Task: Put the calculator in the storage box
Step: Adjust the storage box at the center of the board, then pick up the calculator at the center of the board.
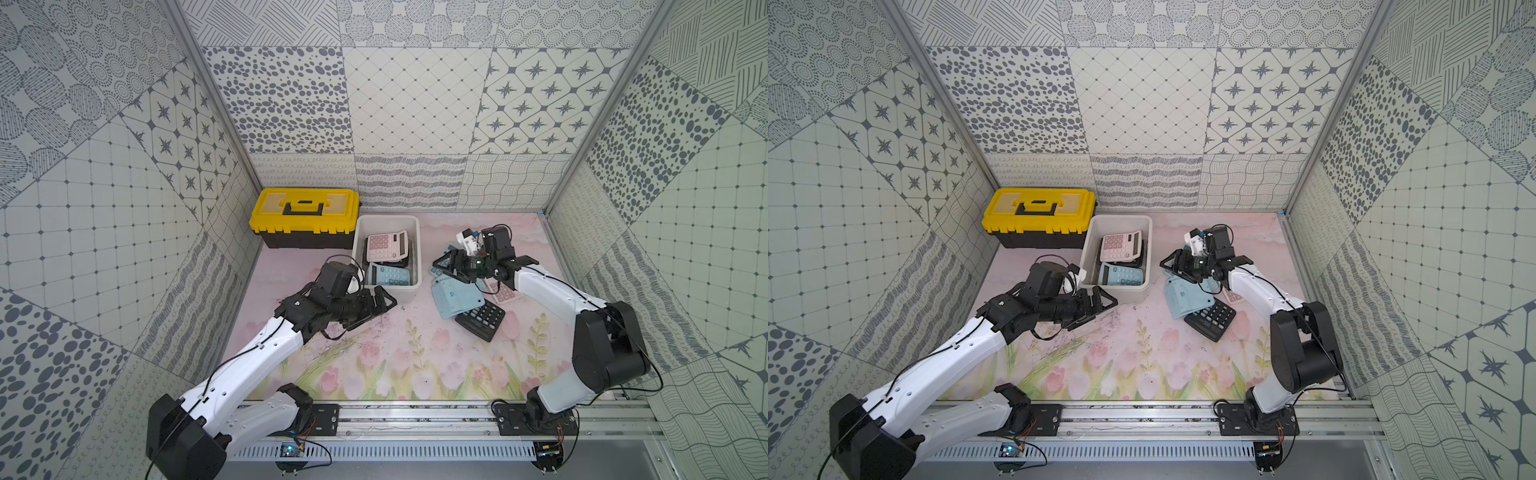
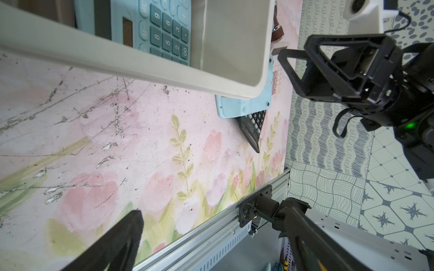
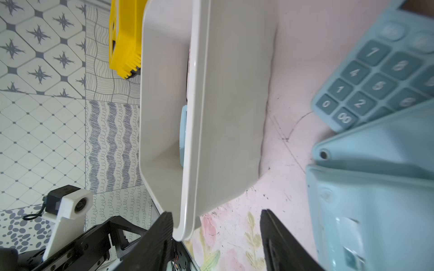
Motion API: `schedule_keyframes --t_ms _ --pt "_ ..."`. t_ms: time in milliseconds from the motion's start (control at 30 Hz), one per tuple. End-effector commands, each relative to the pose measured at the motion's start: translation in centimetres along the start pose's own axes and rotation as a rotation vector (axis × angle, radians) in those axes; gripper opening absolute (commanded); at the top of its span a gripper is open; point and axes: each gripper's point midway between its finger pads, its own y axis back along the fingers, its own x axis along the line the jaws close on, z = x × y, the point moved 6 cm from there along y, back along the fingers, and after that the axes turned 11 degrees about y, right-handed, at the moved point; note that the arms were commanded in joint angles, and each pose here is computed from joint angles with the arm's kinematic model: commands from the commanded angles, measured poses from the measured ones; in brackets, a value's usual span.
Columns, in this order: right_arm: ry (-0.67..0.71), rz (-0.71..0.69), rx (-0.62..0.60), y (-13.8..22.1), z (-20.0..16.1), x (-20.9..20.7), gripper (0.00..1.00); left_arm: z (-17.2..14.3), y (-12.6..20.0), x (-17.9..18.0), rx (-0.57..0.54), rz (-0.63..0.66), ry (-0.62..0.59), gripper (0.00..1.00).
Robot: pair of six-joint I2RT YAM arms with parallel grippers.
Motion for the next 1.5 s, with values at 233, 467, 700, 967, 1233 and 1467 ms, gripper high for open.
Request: schedule_keyframes --t_ms 233,467,700,967,1233,1467 --pt "-0.161 -0.117 -0.12 6.0 -0.4 -8.1 0.65 -3.4 -2.1 -2.9 0.004 0.027 -0.177 1.0" --pt "-0.217 -0.18 -0.115 7.0 -1.3 -12.1 0.65 -6.3 -6.3 -4.5 0.058 0.083 -0.27 1.0" --pt "-0.226 -0.188 -0.051 5.7 -2.4 -14.1 0.63 -7.4 -11.0 -6.4 0.071 0.106 -0.27 0.99" --pt "-0.212 -0.159 -0.004 4.6 -3.2 -14.9 0.61 -6.5 -16.6 -6.9 0.028 0.186 -0.309 0.98" --pt "-0.207 -0.126 0.037 3.1 -4.1 -15.3 0.58 -4.9 -21.7 -7.0 -0.004 0.248 -0.358 0.99" --pt "-0.188 -0.123 0.058 2.7 -4.6 -14.6 0.57 -3.2 -24.4 -6.8 0.013 0.189 -0.371 0.99"
